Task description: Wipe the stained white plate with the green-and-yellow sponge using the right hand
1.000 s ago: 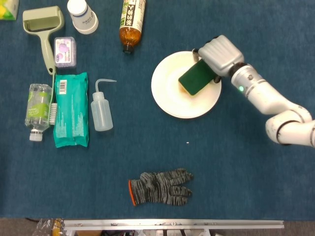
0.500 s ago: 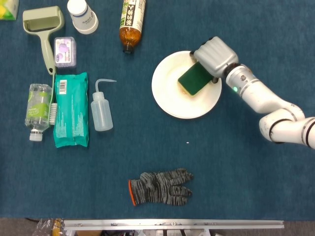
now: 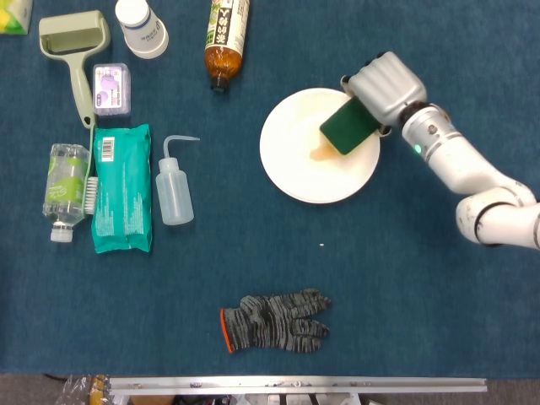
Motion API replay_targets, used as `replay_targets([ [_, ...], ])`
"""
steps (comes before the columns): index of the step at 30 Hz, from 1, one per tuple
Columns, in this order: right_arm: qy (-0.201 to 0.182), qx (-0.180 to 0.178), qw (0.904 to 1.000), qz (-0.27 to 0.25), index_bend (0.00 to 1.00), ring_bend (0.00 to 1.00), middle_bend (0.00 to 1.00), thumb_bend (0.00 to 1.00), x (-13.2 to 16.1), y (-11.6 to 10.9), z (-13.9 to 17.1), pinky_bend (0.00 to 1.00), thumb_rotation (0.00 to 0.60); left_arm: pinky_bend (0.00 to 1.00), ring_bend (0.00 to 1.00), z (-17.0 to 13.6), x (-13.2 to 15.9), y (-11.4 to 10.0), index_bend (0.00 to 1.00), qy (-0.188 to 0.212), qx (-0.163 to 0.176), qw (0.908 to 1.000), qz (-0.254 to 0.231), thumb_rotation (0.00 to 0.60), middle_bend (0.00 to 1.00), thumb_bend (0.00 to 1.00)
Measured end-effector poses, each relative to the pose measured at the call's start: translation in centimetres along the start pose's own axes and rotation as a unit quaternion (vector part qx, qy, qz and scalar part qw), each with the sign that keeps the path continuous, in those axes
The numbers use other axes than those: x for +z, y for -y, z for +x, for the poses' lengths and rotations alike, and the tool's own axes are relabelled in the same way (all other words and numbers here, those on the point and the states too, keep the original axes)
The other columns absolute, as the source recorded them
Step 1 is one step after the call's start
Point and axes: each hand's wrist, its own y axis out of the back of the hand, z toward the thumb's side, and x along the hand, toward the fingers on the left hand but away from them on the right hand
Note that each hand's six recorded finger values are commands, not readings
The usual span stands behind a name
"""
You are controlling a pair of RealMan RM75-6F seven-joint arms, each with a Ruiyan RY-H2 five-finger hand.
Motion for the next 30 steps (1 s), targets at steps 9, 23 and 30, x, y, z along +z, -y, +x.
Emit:
replay_targets([
  [9,-0.026,-0.012,0.9995,-0.014,0.39,0.39,0.56,0.05,3.0,-1.3,-1.0,0.35,0.600,0.41,0.16,-0.1,0.0,-0.2,0.36,0.000,0.001,1.0000,0.000,0.600,0.31,0.29],
  [23,-0.023,0.027,0.9992,0.017,0.39,0.39,0.56,0.05,3.7,0.3,-2.3,0.35,0.600,0.41,0.16,-0.2,-0.6,0.0,0.36,-0.007,0.000,1.0000,-0.004,0.600,0.31,0.29],
  [30,-0.003,0.038,0.9983,0.044,0.39,0.39,0.56,0.05,2.3,0.6,-1.7,0.35,0.600,0.41,0.16,0.0,-0.4,0.1,0.36,-0.005,-0.001,1.0000,-0.005,0.600,0.31,0.29],
])
